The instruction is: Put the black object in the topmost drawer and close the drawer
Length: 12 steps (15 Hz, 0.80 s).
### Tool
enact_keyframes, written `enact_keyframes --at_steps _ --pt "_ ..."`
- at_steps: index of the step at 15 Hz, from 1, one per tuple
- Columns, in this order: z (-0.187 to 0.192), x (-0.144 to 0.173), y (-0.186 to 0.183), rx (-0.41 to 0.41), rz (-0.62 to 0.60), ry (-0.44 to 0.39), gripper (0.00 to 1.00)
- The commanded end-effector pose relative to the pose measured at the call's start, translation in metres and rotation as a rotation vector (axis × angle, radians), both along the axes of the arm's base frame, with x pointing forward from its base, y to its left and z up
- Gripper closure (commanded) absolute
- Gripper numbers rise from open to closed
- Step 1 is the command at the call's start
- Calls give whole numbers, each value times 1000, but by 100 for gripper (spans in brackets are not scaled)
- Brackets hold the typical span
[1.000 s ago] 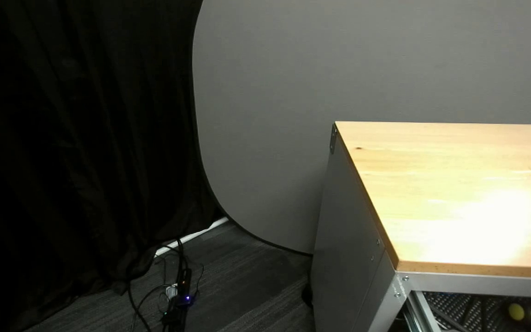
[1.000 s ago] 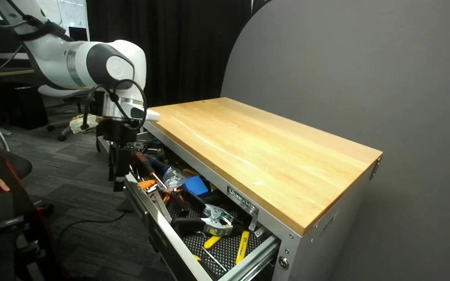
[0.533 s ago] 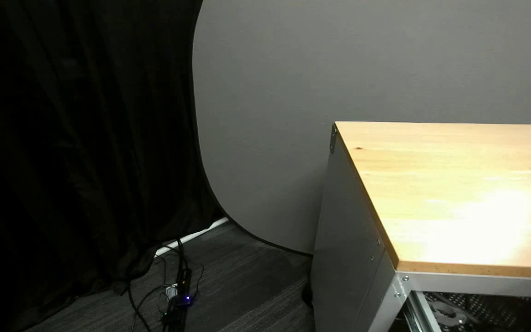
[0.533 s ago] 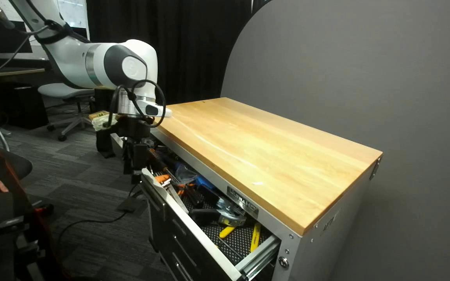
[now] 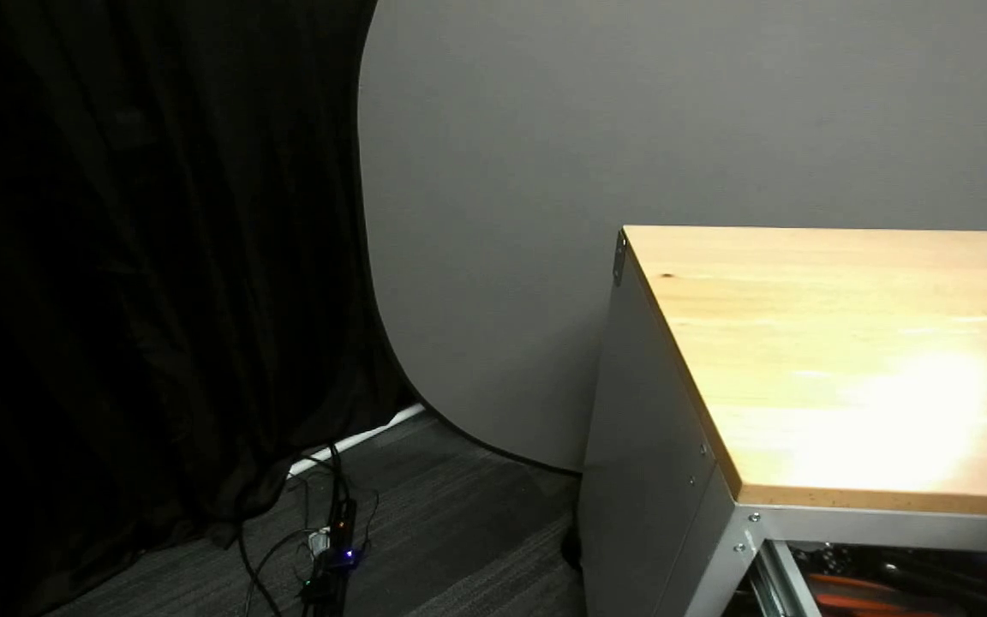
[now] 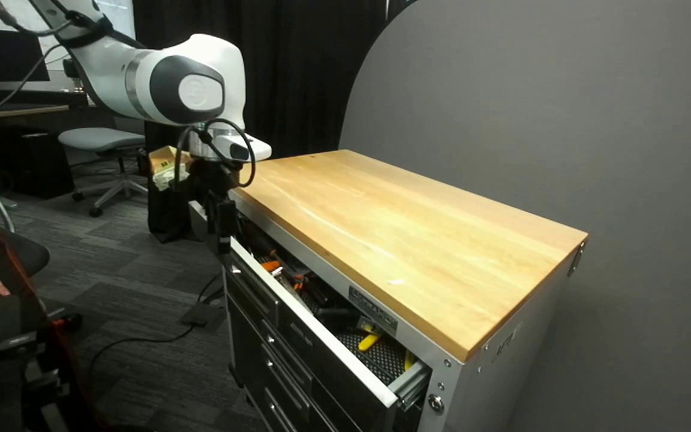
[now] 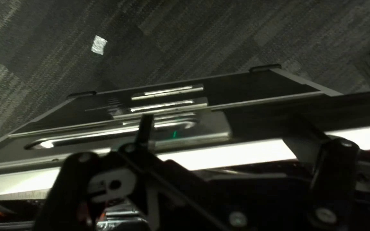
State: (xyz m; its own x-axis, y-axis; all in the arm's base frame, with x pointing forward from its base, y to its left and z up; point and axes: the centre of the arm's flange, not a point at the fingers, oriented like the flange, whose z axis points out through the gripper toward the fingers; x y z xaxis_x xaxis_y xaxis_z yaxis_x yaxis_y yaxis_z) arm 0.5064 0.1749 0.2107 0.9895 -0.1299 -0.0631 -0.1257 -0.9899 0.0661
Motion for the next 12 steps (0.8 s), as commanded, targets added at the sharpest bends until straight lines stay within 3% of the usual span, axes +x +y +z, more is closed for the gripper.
enact_keyframes --at_steps 1,3,5,10,11,12 --pt "34 5 -13 139 -18 -145 0" --pt "39 12 -18 195 -28 -207 0" --pt "45 18 -21 232 -38 -213 0" --pt "58 -4 -17 150 -76 -60 2" --pt "56 -10 -16 138 -71 -26 27" --pt "52 -17 -15 123 -64 2 27"
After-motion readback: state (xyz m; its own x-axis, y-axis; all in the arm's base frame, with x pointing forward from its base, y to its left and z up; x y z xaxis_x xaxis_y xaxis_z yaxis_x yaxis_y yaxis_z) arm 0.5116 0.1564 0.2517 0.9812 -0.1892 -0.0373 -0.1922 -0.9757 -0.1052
